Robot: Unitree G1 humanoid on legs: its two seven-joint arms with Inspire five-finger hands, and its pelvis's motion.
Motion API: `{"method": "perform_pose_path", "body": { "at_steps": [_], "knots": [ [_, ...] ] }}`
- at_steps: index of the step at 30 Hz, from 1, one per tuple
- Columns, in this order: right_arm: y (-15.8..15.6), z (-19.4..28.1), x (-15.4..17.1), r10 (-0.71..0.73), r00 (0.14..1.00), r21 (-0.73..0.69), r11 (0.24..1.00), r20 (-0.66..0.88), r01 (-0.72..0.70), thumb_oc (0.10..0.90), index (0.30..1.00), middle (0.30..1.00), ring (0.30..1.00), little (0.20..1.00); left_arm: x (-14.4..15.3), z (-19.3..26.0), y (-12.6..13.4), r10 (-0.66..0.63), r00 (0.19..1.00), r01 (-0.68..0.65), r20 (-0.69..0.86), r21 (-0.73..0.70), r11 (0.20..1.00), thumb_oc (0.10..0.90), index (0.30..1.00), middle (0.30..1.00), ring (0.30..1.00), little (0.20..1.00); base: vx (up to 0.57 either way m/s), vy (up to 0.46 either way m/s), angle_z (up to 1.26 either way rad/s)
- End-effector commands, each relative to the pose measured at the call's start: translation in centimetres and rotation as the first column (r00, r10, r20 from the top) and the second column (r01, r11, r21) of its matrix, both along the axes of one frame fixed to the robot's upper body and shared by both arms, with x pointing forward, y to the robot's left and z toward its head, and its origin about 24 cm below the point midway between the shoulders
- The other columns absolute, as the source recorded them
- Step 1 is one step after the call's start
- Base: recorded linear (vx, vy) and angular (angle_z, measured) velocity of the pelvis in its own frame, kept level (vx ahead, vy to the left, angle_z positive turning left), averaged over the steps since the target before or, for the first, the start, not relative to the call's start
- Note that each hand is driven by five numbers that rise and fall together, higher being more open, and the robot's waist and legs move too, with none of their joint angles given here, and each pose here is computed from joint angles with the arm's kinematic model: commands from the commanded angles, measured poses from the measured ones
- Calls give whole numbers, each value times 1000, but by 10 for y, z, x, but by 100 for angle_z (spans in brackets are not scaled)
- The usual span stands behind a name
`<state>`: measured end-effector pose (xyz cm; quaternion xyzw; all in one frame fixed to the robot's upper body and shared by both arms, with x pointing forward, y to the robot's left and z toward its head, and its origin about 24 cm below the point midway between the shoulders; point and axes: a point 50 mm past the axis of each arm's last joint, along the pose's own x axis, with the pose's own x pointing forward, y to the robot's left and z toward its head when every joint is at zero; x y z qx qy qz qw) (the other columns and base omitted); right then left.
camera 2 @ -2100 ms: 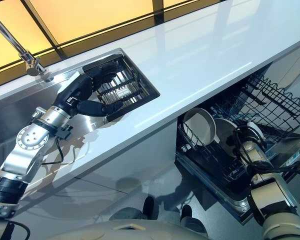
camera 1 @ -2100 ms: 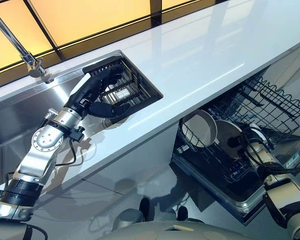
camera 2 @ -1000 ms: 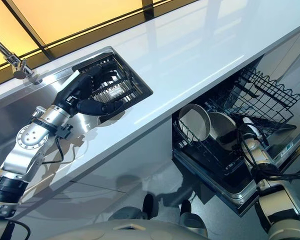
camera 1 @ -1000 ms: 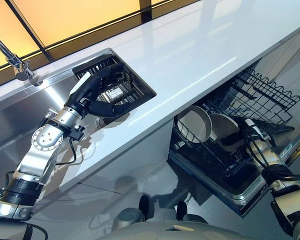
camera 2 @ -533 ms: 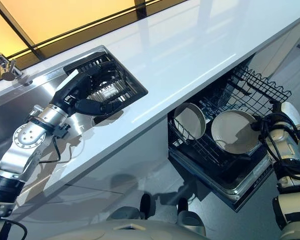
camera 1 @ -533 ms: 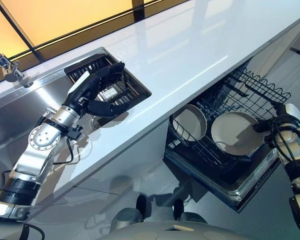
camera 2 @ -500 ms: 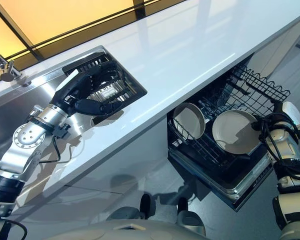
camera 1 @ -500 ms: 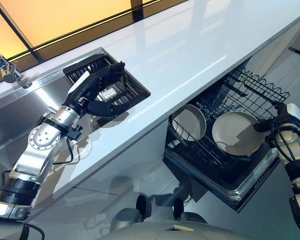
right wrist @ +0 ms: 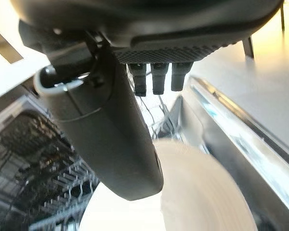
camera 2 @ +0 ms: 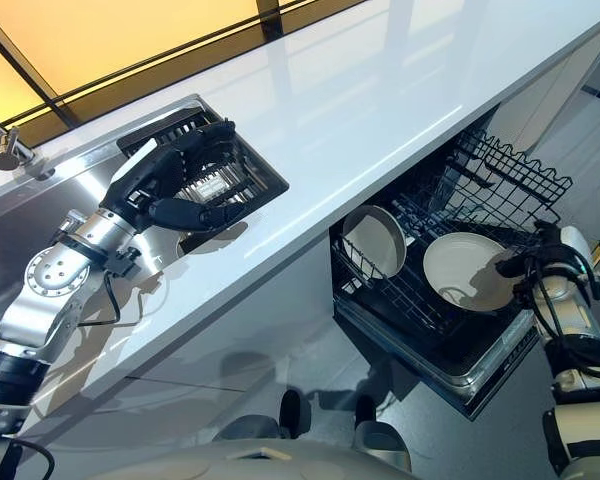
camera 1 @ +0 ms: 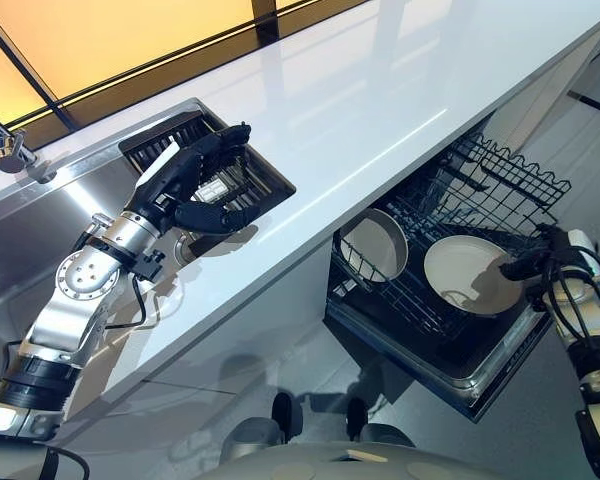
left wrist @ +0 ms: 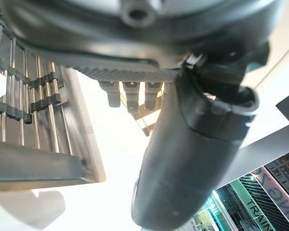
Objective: Pick up plates and place into dishwasher.
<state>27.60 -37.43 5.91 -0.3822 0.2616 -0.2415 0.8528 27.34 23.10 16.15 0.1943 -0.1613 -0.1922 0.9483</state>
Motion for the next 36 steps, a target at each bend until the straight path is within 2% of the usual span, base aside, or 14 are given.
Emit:
{"method": "perform_pose_path", "body": {
  "at_steps": [1,9,11,14,17,20,24,27,30,36],
  "knots": [
    [12,43,25,130,979,-123,986,159,-111,800,900,900,900,900,-7,57,-12,-78,954,88,289,-20,996,800,900,900,900,900,0,0,0],
    [22,40,30,208,972,-96,975,109,-198,800,900,900,900,900,-7,54,-10,-63,956,73,287,-23,997,800,900,900,900,900,0,0,0],
    [24,38,29,251,966,-103,964,53,-245,800,900,900,900,900,-8,53,-8,-59,957,69,283,-24,997,800,900,900,900,900,0,0,0],
    [28,30,28,333,936,-150,926,-110,-347,800,900,900,900,900,-8,51,-5,-55,960,64,273,-24,998,800,900,900,900,900,0,0,0],
    [28,23,25,356,902,-198,892,-244,-405,800,900,900,900,900,-11,49,-6,-57,962,66,268,-25,998,800,900,900,900,900,10,3,0],
    [23,13,19,304,883,-208,896,-358,-393,800,900,900,900,900,-12,47,-7,-59,963,67,265,-23,997,800,900,900,900,900,0,0,0],
    [16,-10,7,228,852,-70,953,-472,-294,800,900,900,900,900,-12,47,-10,-60,963,67,262,-17,998,800,900,900,900,900,0,0,0],
    [16,-28,-1,229,845,65,972,-484,-226,800,900,900,900,900,-10,49,-11,-65,964,71,257,-14,997,800,900,900,900,900,11,-12,2],
    [19,-47,-5,239,832,133,971,-500,-198,800,900,900,900,900,-6,48,-15,-76,965,82,251,-12,997,800,900,900,900,900,11,-12,3],
    [36,-66,0,262,825,174,964,-502,-200,800,900,900,900,900,-1,45,-24,-91,967,98,239,-17,995,800,900,900,900,900,26,-4,8]
  ]
}}
